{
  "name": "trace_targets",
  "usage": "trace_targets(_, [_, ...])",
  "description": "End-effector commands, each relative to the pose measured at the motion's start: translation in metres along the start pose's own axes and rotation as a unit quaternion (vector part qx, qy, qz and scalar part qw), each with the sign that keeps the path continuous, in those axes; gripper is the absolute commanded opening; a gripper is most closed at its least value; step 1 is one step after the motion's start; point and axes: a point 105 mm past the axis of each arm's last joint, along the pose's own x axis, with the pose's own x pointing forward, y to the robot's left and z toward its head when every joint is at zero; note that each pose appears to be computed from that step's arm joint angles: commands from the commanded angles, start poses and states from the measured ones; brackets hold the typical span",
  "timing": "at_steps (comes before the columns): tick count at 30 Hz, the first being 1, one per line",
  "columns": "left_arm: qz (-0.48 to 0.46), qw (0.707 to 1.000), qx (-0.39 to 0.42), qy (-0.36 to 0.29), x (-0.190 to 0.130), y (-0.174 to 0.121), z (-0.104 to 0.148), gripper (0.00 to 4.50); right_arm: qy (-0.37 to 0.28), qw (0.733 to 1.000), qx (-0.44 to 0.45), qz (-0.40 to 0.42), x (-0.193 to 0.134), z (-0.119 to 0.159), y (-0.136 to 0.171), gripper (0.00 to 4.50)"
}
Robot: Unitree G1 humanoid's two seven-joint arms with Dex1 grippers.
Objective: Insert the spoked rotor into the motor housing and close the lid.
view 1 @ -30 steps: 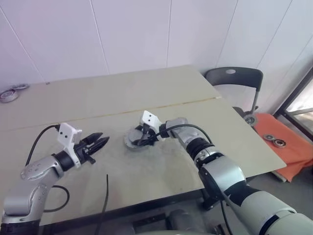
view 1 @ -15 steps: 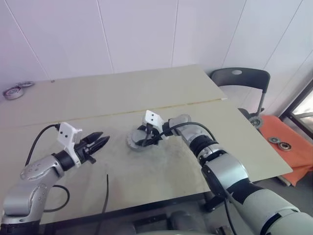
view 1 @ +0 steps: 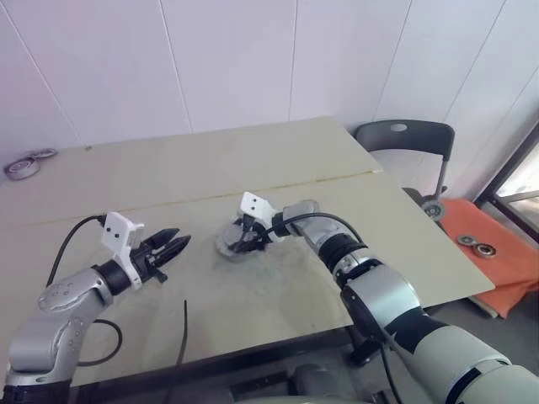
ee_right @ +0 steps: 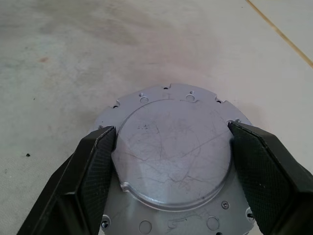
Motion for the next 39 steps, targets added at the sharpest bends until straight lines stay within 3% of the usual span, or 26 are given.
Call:
trace_targets(1, [0.0,1.0,0.018,-0.021,-0.001,-0.003,0.013,1.7,0.139,0.987,0.074,0.009,-0.006,-0.086,0.018,3.27])
trace_targets(6, [-0.001,1.0,0.018,-0.02,-0.002,-0.002,0.013,1.7,0.137,0.986,0.081,0.052,-0.012,-0.094,0.027,3.27])
trace_targets(11, [-0.003,1.0,0.018,-0.019,-0.002,-0.002,0.014,1.7,0.121,0.985,0.12,0.035,-0.013,-0.097,0.025,3.27])
trace_targets(24, [-0.007,1.0,0.018,-0.019,-0.001,-0.003,0.014,1.7,0.006,0.976,0.196,0.092,-0.028,-0.054,0.017,3.27])
trace_targets(34, [-0.005,1.0,0.016,-0.02,-0.002,-0.004,0.013,1.7,0.007,0.981,0.178,0.079,-0.02,-0.048,0.016,3.27])
trace_targets(39, [-0.004,1.0,0.016,-0.019,-0.002,-0.004,0.012,1.7,-0.05,0.972,0.214,0.079,-0.018,-0.023,0.01,3.27])
